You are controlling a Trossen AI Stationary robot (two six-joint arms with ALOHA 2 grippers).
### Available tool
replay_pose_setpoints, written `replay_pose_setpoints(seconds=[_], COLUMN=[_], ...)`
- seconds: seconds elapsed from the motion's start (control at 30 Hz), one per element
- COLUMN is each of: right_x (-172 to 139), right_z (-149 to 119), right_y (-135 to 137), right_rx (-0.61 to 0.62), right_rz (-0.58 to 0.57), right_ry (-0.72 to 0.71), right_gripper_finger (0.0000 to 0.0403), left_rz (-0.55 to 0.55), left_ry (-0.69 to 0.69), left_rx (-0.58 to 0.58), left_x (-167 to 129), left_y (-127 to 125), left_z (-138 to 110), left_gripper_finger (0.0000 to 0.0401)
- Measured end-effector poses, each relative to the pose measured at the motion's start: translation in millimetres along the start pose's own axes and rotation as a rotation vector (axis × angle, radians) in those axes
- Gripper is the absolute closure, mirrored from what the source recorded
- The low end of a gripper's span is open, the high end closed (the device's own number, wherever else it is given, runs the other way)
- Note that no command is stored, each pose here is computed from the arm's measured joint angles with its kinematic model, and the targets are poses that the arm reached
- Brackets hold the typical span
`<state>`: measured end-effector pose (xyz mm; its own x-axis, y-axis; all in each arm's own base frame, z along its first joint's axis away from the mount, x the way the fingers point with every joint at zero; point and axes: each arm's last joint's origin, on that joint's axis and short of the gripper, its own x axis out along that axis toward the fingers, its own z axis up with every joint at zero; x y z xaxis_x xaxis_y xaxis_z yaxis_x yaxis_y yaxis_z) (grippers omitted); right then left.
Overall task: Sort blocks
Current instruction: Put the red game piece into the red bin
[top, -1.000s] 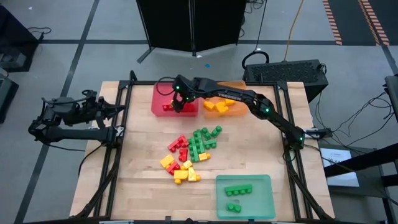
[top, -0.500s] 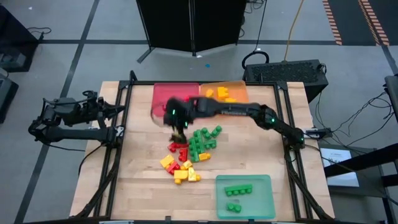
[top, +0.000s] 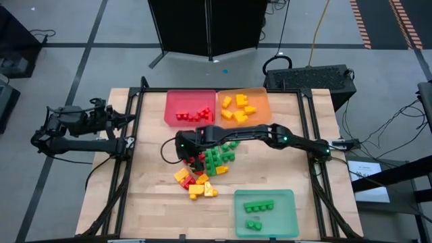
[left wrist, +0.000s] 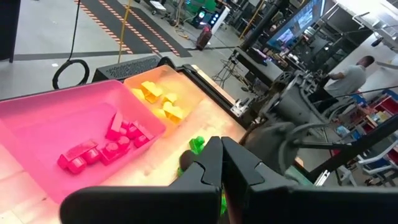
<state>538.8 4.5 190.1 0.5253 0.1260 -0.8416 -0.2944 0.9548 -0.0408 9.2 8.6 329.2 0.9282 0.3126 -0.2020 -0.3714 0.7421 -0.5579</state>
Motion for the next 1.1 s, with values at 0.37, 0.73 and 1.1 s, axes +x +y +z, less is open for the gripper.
replay_pose_setpoints(seconds=[0.37,0.73,1.1], right_x=[37.2,39.0,-19.8], right_z=[-19.2,-20.9,4.6], right_y=[-2.1,-8.2,-26.7], right_rx=[0.015,0.063,0.143], right_rz=[-0.04,-0.134,-0.193], right_ry=[0.098,0.113,-0.053], right_gripper_finger=[0.0076,0.0252,0.0252], left_rz=[0.004,0.026,0.032], left_ry=[0.013,0.038,0.035], left_rx=[0.005,0.015,0.016], left_x=[0.0,-0.1,-0.1], left_y=[0.7,2.8,3.0], left_z=[-1.1,-3.6,-3.6], left_gripper_finger=[0.0399,0.0399,0.0399])
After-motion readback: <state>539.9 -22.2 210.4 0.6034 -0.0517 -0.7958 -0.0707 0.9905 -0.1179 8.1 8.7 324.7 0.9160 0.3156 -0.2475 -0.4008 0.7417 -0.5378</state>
